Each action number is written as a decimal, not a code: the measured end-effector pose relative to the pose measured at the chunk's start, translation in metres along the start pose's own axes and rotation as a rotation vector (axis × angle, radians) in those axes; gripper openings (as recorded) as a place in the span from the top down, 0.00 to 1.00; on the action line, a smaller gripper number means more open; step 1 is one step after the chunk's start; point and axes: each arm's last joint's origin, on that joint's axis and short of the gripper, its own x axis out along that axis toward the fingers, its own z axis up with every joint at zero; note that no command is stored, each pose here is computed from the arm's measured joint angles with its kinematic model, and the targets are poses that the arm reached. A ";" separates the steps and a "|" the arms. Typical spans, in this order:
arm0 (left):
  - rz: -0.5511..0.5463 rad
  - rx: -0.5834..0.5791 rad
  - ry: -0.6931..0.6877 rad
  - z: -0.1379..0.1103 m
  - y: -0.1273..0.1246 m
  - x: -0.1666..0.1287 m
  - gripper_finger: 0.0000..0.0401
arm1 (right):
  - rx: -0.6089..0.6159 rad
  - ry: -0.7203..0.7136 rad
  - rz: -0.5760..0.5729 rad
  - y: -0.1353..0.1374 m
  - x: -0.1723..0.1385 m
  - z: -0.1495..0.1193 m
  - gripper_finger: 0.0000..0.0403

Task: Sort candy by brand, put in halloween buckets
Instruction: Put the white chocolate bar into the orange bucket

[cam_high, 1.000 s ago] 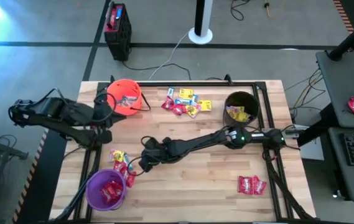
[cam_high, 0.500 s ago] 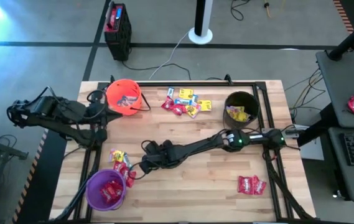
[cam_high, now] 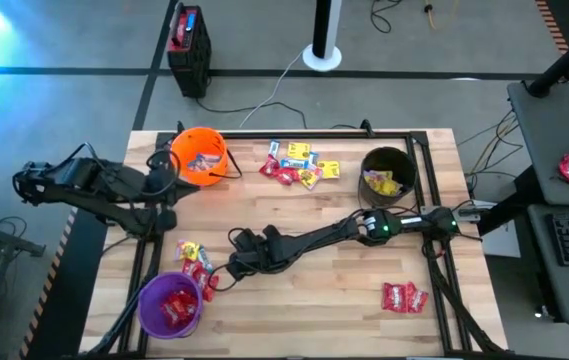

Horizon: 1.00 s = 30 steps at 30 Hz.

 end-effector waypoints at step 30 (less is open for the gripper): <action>0.022 -0.107 -0.129 -0.007 0.011 -0.019 1.00 | -0.547 -0.342 0.117 -0.097 -0.075 0.185 0.97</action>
